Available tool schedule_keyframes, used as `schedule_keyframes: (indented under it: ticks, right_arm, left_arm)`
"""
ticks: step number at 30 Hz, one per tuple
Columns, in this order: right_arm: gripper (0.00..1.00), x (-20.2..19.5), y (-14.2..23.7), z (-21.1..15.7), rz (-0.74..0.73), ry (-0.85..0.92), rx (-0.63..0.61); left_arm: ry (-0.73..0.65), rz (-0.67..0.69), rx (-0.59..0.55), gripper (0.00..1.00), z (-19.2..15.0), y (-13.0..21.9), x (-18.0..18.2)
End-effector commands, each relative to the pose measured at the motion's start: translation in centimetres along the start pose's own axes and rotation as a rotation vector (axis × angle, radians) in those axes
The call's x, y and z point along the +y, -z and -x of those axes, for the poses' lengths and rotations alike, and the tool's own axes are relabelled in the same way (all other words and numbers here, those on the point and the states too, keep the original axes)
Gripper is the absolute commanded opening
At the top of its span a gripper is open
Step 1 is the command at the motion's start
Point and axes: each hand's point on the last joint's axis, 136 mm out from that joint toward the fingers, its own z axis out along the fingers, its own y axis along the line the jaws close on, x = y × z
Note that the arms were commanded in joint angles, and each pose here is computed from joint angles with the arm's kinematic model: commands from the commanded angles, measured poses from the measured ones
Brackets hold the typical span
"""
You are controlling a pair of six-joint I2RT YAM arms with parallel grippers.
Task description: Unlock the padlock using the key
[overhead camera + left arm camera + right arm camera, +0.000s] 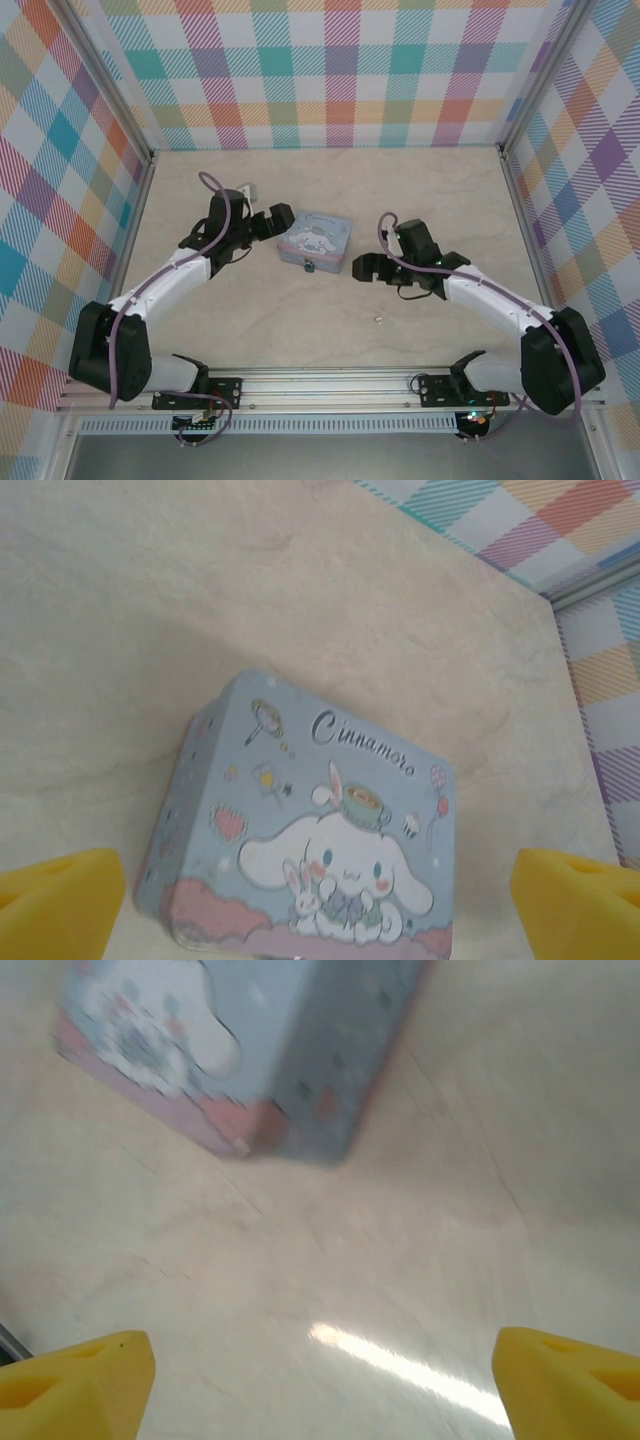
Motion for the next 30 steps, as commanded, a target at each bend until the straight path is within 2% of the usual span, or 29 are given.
schedule_keyframes:
  ticks: [1, 8, 14, 20, 30]
  right_arm:
    - [0.82, -3.1, 0.6, -4.6, -0.121, -0.071, 0.138]
    - [0.61, -4.1, -0.2, -7.5, -0.142, -0.157, 0.258]
    - [0.5, -4.7, -1.1, -8.1, -0.16, -0.183, 0.292]
    - [0.43, -4.8, -1.8, -8.8, -0.156, -0.204, 0.319]
    - [0.38, -5.0, -2.6, -9.9, -0.159, -0.22, 0.354]
  left_arm:
    - [-0.006, 0.016, -0.014, 0.99, -0.6, 1.2, 0.9]
    - [0.003, 0.023, -0.029, 1.0, -1.1, 1.8, 1.6]
    - [0.021, 0.005, -0.018, 1.0, -1.3, 1.3, 1.5]
    - [0.028, 0.015, -0.011, 1.0, -1.5, 1.1, 2.0]
    - [0.032, 0.019, -0.013, 1.0, -1.4, 1.2, 2.1]
